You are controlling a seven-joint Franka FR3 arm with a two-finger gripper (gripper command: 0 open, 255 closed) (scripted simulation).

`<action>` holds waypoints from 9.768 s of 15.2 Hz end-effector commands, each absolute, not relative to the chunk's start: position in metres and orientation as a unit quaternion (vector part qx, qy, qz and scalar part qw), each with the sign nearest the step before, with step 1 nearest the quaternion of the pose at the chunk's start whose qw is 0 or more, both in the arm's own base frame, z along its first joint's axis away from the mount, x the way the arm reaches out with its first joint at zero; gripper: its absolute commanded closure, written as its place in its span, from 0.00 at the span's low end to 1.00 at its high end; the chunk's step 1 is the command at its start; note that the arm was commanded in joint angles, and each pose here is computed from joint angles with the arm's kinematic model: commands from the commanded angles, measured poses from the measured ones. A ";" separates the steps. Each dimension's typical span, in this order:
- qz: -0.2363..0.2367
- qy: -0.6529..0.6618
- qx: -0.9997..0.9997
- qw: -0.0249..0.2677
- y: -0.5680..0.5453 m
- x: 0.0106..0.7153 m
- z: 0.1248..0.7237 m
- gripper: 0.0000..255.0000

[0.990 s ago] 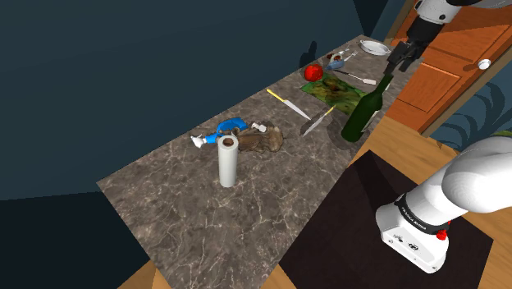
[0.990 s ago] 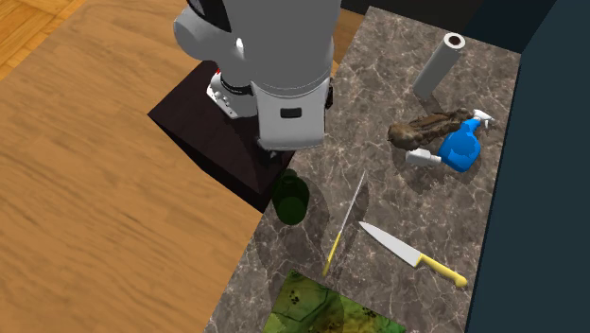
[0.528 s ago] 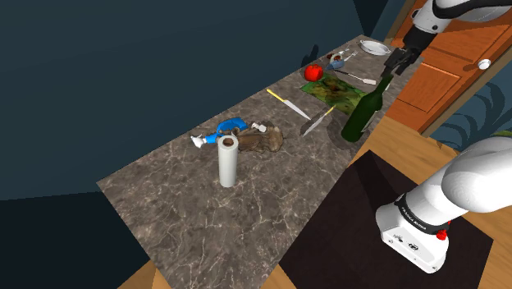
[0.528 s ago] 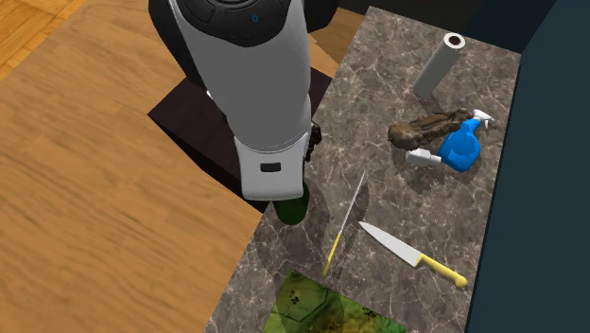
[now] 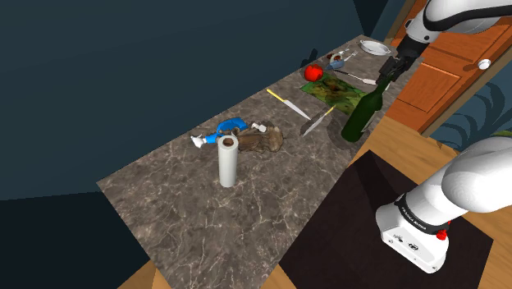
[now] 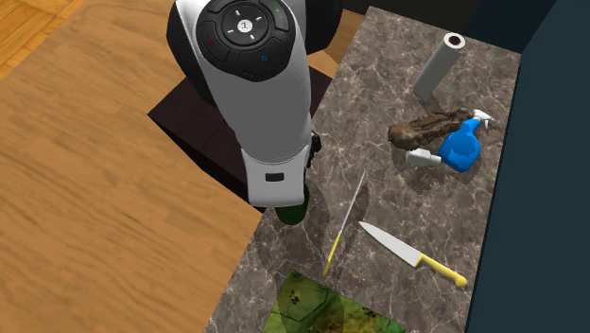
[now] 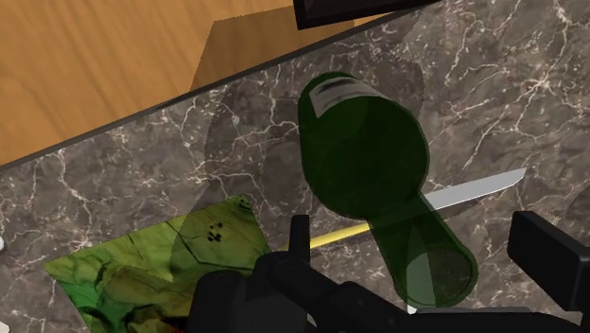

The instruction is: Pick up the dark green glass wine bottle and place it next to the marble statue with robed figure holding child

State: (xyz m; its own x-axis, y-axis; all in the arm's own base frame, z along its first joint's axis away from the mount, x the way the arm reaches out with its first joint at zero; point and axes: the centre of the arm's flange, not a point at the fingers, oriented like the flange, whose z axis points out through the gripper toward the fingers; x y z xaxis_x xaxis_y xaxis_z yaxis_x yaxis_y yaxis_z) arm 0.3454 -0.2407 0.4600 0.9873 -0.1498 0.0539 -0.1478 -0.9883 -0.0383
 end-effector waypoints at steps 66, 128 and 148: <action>-0.028 0.075 -0.997 0.017 -0.241 0.345 0.734 1.00; -0.028 0.075 -0.997 0.017 0.233 0.365 0.654 1.00; -0.028 0.075 -0.997 0.017 0.281 0.367 0.549 1.00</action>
